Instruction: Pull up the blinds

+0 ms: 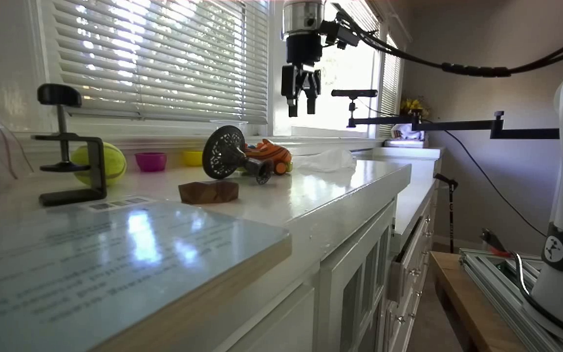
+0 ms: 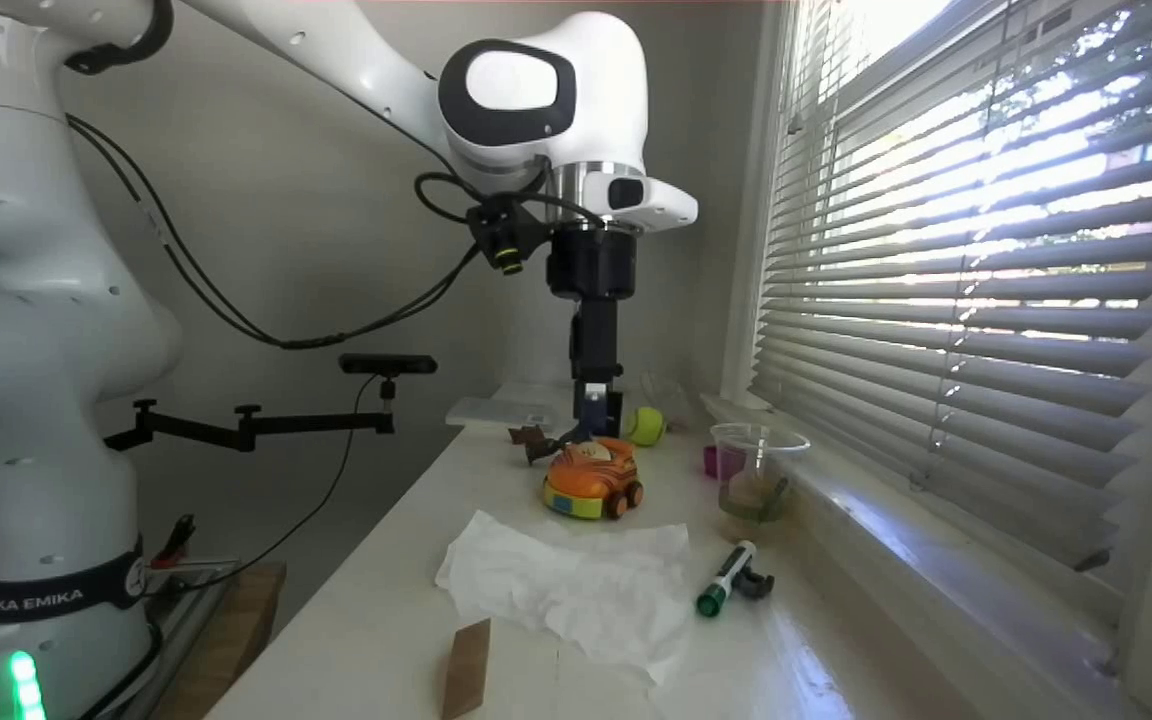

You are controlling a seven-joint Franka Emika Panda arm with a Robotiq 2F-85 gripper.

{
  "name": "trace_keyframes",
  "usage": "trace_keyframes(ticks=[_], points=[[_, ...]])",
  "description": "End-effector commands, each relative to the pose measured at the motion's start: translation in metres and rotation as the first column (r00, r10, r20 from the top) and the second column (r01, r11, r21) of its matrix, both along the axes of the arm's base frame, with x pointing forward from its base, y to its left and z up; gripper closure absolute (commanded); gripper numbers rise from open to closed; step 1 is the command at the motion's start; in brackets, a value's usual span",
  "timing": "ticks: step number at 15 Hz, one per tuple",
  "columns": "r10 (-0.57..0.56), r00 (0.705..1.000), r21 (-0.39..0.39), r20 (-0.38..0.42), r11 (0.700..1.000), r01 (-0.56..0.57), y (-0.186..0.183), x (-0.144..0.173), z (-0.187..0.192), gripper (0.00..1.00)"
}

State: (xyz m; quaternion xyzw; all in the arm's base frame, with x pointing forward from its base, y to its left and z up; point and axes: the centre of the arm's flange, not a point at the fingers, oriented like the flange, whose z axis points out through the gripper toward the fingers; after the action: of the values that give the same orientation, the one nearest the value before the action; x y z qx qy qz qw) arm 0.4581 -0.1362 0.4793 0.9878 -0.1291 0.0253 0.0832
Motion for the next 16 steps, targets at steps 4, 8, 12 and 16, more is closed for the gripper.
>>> trace_keyframes(ticks=[4, 8, 12, 16], points=[[0.0, 1.0, 0.0, 0.0, 1.0, 0.0, 0.0, 0.0, 0.0, 0.0], [0.056, 0.997, -0.034, 0.058, 0.998, -0.054, 0.006, 0.018, 0.017, 0.0], [0.136, 0.972, -0.07, 0.192, 0.99, -0.125, 0.021, 0.044, 0.043, 0.0], [0.236, 0.916, -0.118, 0.324, 0.971, -0.208, 0.046, 0.072, 0.073, 0.0]])
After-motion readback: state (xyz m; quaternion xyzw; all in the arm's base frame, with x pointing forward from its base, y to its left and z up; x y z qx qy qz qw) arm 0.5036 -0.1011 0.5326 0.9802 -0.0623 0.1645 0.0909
